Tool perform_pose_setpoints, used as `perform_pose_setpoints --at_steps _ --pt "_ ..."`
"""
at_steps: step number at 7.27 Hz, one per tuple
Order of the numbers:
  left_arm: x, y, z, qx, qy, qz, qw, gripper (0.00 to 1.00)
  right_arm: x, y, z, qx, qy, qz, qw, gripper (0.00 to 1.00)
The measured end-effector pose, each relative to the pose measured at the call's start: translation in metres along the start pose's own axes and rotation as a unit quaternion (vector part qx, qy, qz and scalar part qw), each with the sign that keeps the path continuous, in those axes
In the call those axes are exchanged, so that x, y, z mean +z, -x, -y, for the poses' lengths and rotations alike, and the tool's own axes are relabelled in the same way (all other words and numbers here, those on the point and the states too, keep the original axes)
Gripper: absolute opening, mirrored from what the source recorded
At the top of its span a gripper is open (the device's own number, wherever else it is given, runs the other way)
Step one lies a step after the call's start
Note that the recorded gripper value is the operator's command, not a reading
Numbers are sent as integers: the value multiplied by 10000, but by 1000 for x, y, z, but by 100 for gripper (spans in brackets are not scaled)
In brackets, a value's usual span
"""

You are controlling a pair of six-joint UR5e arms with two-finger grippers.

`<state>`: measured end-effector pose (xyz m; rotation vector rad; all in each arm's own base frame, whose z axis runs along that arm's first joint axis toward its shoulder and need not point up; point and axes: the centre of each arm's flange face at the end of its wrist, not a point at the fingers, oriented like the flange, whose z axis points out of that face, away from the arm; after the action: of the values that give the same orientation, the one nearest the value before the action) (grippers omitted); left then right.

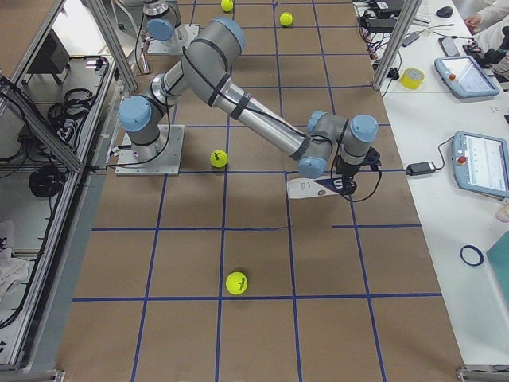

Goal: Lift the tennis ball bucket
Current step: 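Close the right gripper around the top of the can, then lift the can with the right gripper and carry it toward the table center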

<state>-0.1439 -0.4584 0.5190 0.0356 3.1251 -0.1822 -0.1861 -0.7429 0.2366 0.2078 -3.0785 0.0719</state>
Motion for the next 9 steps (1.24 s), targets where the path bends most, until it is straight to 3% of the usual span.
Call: perform_pose_setpoints --at_steps 3,5,7,8,9 --pt "0 0 0 0 -3 0 10000 100 -55 69 9 -363 -91 415 9984 56" --pt "0 0 0 0 2 0 10000 100 -92 174 12 -1056 -168 437 9933 57" --pt "0 0 0 -1 -3 -2 10000 100 -122 297 -6 -1918 -324 431 9800 52" --pt "0 2 1 -20 -8 -8 10000 100 -127 340 -14 -2352 -472 420 9699 53" --pt "0 5 2 -54 -7 -15 10000 100 -128 383 -20 -2877 -671 386 9546 52"
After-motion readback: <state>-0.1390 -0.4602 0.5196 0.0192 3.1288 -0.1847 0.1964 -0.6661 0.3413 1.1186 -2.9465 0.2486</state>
